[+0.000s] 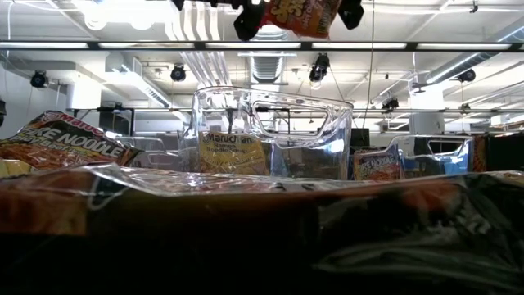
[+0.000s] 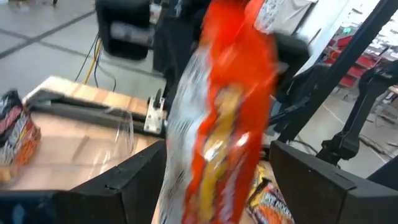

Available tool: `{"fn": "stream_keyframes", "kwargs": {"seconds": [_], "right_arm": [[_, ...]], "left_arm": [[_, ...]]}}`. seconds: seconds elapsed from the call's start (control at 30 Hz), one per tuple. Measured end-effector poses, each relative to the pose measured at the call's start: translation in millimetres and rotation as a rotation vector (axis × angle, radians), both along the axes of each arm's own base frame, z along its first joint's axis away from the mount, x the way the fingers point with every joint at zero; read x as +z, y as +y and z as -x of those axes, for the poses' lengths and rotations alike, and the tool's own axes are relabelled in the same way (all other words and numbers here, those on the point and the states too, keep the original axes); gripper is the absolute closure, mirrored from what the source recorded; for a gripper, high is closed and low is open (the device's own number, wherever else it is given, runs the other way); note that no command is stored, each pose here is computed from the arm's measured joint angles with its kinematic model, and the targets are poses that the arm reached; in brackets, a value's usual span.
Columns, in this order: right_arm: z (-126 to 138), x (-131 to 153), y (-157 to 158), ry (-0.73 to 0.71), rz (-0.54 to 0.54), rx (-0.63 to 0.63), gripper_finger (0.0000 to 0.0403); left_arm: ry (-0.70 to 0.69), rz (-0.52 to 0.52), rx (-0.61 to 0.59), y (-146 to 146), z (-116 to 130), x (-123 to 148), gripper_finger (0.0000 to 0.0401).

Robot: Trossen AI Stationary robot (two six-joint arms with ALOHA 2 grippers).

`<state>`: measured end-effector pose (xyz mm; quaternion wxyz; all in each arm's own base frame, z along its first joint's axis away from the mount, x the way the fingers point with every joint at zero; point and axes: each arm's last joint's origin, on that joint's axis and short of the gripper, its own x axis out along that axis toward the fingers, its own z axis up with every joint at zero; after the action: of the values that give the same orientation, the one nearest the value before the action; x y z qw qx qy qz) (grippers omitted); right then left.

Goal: Sort Maruchan noodles
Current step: Put the orange noodle pack into the top left transparent bin

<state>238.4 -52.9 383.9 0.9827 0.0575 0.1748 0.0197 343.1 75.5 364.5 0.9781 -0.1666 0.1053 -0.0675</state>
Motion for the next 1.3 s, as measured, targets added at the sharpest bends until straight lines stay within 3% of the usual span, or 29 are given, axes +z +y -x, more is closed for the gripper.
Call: {"fn": "stream_keyframes", "kwargs": {"seconds": [0.27,0.8,0.97,1.3], "right_arm": [[-12.6,-1.8,1.6,-0.026,0.014,0.022,0.0303],[-21.8,-4.6,6.5,-0.022,0.043,0.064,0.0303],[-21.7,-4.5,6.5,-0.022,0.03,0.06,0.0302],[-18.6,-3.5,8.2,-0.013,-0.037,0.075,0.0233]], "left_arm": [[0.015,0.006,-0.015,-0.5,0.3,-2.7,0.0141],[0.046,0.029,-0.073,-1.8,1.5,-6.2,0.027],[0.046,0.032,-0.084,-2.2,1.6,-6.3,0.0283],[0.055,0.046,-0.105,-2.8,2.0,-7.1,0.0281]]}}
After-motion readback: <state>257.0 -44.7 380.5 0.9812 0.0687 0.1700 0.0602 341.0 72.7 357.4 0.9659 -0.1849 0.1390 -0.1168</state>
